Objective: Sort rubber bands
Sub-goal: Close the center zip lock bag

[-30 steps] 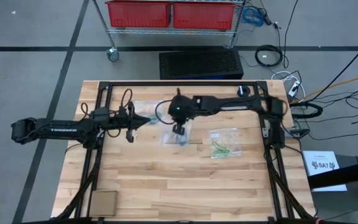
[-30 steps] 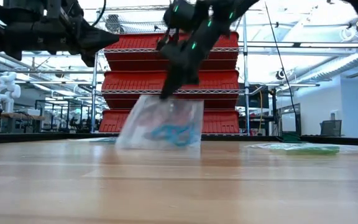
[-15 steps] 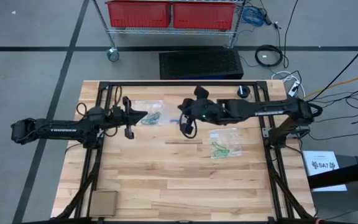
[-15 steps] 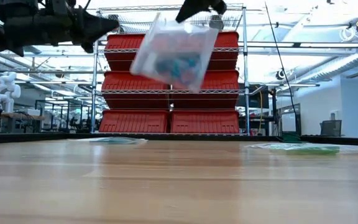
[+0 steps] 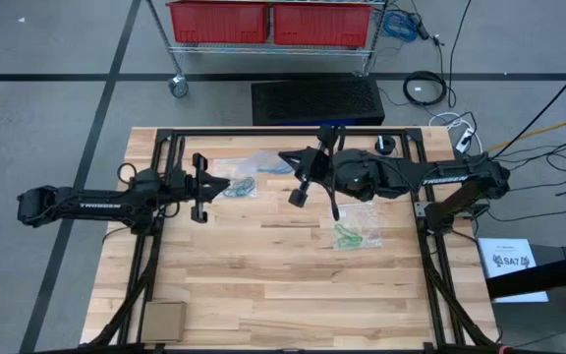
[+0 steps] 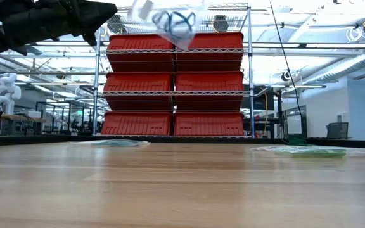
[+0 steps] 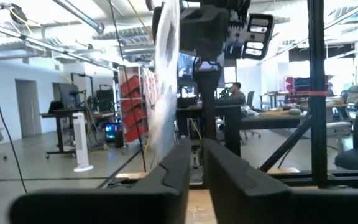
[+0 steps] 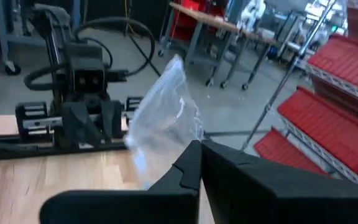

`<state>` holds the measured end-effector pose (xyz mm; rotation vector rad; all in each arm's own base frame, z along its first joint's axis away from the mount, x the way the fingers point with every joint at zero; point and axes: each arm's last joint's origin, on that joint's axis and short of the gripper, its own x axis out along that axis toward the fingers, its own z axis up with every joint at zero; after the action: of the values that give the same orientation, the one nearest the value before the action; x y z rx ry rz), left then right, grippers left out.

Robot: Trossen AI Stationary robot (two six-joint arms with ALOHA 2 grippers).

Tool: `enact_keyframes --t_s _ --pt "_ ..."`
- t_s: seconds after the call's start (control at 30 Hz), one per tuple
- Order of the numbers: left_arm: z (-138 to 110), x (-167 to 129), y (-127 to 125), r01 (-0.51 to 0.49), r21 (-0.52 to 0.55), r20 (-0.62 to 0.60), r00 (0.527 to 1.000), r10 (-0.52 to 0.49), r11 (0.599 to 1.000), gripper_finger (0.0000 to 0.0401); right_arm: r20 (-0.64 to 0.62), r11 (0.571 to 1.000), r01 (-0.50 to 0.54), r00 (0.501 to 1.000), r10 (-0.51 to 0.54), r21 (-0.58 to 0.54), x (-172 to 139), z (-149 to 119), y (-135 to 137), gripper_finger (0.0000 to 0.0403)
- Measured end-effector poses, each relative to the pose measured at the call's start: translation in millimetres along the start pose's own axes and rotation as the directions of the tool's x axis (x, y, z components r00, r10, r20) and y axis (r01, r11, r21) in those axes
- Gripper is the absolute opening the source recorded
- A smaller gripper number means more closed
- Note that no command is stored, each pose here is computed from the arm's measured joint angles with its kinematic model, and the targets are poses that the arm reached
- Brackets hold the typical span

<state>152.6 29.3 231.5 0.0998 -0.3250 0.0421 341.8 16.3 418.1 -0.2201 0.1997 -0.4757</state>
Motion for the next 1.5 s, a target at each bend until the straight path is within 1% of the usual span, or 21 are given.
enact_keyframes --t_s 0.1,0.2,0.27,0.37,0.47,0.7,1.03,1.17,1.3,1.4,1.5 --pt "-0.3 0.2 -0.6 -0.007 -0.013 -0.003 1.0 0.007 1.0 0.0103 0.048 1.0 0.01 0.999 -0.01 0.001 -0.5 5.5 -1.6 0.0" --pt "0.9 0.1 1.1 -0.066 -0.028 0.008 0.998 0.066 0.997 0.0145 0.089 1.0 0.015 0.996 -0.015 0.005 -1.1 10.0 -2.6 0.0" --pt "3.1 0.0 1.4 -0.073 -0.055 0.03 0.997 0.075 0.996 0.0169 0.111 1.0 0.017 0.994 -0.017 0.008 -1.2 12.4 -3.1 0.0" --pt "7.0 1.0 0.5 -0.064 -0.093 0.073 0.995 0.07 0.994 0.0195 0.138 1.0 0.024 0.99 -0.024 0.008 -1.6 15.3 -3.8 0.0" --pt "11.0 5.4 -1.0 -0.054 -0.078 0.083 0.995 0.06 0.995 0.0209 0.156 0.999 0.027 0.987 -0.03 0.019 -1.9 17.3 -4.4 0.0" --pt "14.0 25.8 -3.0 -0.056 -0.02 0.057 0.997 0.057 0.998 0.0213 0.2 0.999 0.037 0.979 -0.043 0.031 -2.9 22.1 -5.8 0.0" --pt "32.0 59.0 -2.9 -0.038 -0.021 0.087 0.995 0.04 0.999 0.0213 0.199 0.999 0.037 0.979 -0.042 0.031 -0.9 21.1 -4.3 0.0" --pt "30.7 66.8 -4.2 -0.028 -0.02 0.074 0.997 0.029 0.999 0.021 0.198 0.999 0.037 0.979 -0.042 0.03 -0.9 21.1 -4.3 0.0" --pt "27.7 69.8 -4.6 -0.022 -0.021 0.059 0.998 0.023 1.0 0.0192 0.207 0.998 0.044 0.977 -0.05 0.033 -1.0 22.1 -4.7 0.0" --pt "23.6 70.8 -6.1 0.018 -0.024 0.031 0.999 -0.017 1.0 0.0184 0.232 0.996 0.081 0.969 -0.085 0.028 -1.8 25.4 -6.5 0.0" --pt "19.3 71.7 -8.9 0.035 -0.029 -0.003 0.999 -0.035 0.999 0.0183 0.245 0.995 0.098 0.964 -0.102 0.029 -2.5 27.4 -7.7 0.0"
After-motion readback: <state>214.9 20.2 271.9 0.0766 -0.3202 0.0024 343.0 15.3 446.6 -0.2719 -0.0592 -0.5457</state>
